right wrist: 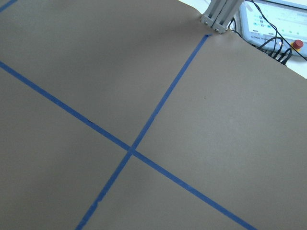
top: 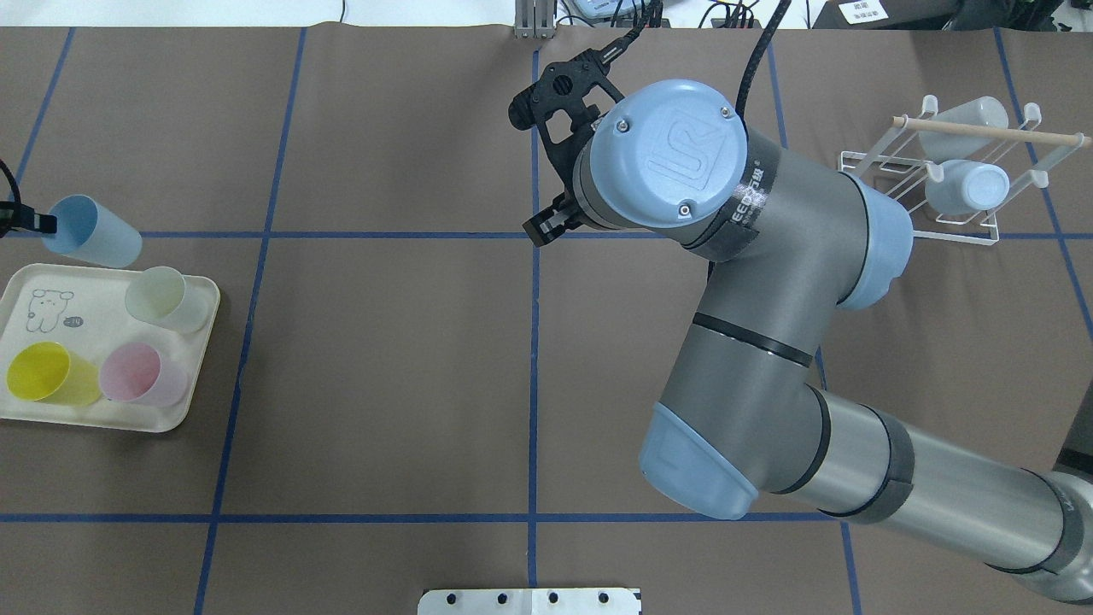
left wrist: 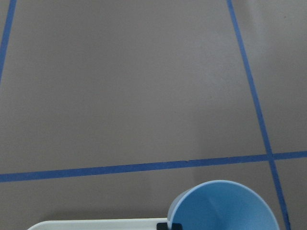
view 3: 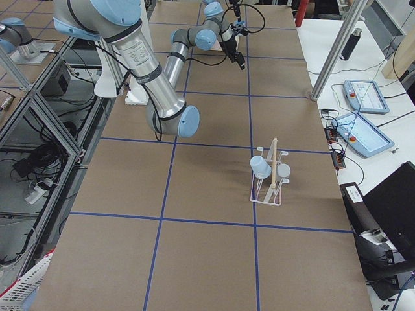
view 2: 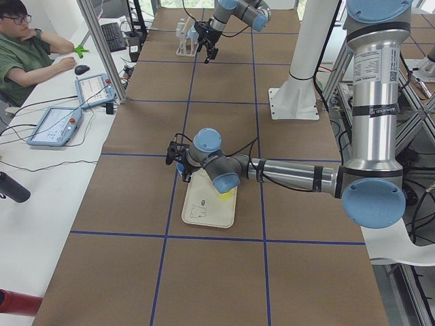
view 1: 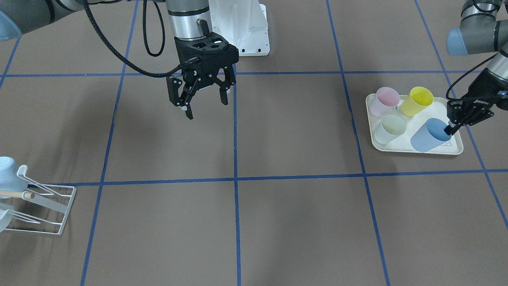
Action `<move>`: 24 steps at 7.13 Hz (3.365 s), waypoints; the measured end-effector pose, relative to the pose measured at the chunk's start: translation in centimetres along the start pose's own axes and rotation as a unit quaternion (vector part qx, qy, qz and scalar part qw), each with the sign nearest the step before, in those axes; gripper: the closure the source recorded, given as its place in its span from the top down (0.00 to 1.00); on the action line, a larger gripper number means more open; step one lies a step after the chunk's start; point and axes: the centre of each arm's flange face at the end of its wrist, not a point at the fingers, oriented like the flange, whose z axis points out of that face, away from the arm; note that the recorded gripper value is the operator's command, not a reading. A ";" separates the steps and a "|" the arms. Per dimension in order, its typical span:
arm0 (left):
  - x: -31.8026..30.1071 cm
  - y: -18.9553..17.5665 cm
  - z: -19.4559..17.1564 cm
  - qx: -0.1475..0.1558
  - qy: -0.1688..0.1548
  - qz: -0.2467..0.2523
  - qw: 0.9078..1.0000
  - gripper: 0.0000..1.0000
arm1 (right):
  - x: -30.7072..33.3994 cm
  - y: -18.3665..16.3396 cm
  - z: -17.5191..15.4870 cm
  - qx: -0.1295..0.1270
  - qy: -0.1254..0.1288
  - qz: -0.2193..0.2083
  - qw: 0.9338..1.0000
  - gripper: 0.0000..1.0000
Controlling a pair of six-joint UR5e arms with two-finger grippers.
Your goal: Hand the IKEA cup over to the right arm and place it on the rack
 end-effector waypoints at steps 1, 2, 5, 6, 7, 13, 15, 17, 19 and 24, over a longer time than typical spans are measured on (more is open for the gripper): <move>2.1 -1.1 -0.4 -0.008 0.029 -0.019 0.999 0.00 | 0.3 -1.2 0.3 -0.005 -0.007 -0.014 1.000 0.95; 4.8 -2.2 -1.3 -0.020 0.063 -0.045 0.997 0.00 | 0.5 -2.6 0.7 -0.010 -0.013 -0.027 0.999 0.91; 14.3 -5.1 -5.8 -0.040 0.151 -0.128 0.979 0.00 | 0.1 -6.3 4.1 0.040 -0.043 -0.047 0.997 0.94; 17.2 -6.2 -7.1 -0.040 0.172 -0.151 0.973 0.00 | -0.2 -6.9 6.3 0.071 -0.062 -0.050 0.994 0.98; 20.0 -7.5 -8.1 -0.042 0.191 -0.179 0.964 0.00 | -0.6 -7.0 7.3 0.098 -0.086 -0.055 0.990 0.99; 29.3 -9.9 -9.6 -0.086 0.242 -0.248 0.934 0.00 | -5.2 -4.7 4.9 0.237 -0.191 -0.170 0.937 0.99; 29.9 -9.6 -9.4 -0.092 0.244 -0.244 0.934 0.00 | -4.6 -2.9 4.9 0.286 -0.207 -0.191 0.916 0.99; 30.2 -9.4 -9.6 -0.098 0.247 -0.240 0.934 0.00 | -4.8 -1.9 4.3 0.322 -0.222 -0.196 0.899 0.99; 30.6 -8.9 -9.2 -0.106 0.247 -0.238 0.933 0.00 | -5.7 -1.8 3.4 0.346 -0.226 -0.192 0.890 0.99; 31.5 -7.9 -8.2 -0.122 0.246 -0.235 0.932 0.00 | -6.0 -1.9 2.4 0.361 -0.222 -0.187 0.886 0.99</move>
